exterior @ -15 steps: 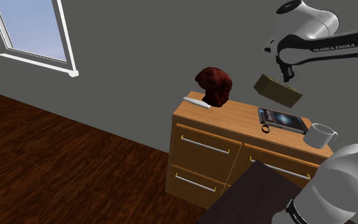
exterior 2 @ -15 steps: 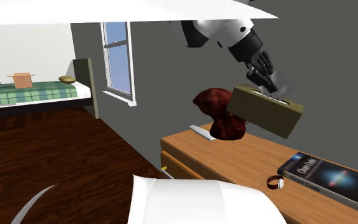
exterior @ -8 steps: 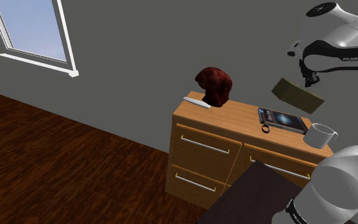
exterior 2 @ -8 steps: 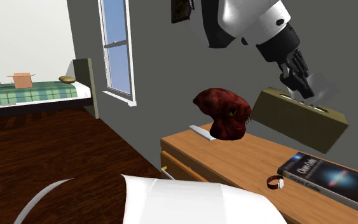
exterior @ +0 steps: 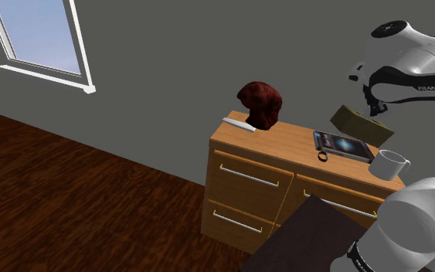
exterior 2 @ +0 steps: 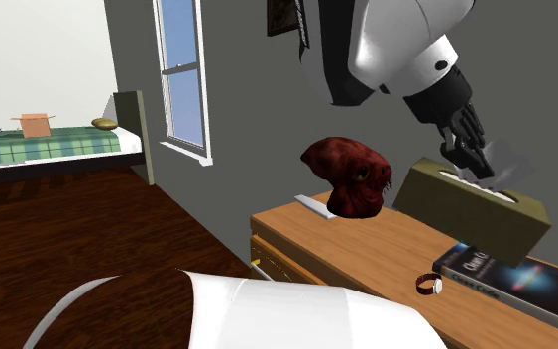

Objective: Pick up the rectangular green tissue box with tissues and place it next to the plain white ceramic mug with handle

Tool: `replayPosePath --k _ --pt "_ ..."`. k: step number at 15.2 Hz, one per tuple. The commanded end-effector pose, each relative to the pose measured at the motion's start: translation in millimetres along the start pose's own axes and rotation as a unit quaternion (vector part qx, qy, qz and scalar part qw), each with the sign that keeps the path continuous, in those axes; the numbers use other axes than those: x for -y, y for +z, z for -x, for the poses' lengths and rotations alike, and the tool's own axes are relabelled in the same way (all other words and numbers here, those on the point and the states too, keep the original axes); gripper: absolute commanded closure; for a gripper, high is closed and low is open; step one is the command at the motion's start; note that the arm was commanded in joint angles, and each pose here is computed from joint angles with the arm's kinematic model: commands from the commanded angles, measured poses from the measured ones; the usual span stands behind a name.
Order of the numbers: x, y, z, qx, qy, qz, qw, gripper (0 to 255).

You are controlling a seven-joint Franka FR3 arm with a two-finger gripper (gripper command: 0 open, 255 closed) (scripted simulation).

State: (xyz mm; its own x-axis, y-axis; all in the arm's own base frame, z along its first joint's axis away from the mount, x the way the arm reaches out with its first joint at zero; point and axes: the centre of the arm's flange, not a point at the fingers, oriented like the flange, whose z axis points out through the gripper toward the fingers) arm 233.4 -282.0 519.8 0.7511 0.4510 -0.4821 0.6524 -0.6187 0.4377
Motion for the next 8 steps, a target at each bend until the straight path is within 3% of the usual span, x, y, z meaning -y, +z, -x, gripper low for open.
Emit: replayPosePath --k 1,8 --pt "4.4 7.0 -4.6 0.0 0.0 0.0 1.0 255" --pt "20.5 35.0 -22.4 0.0 0.0 0.0 1.0 255"
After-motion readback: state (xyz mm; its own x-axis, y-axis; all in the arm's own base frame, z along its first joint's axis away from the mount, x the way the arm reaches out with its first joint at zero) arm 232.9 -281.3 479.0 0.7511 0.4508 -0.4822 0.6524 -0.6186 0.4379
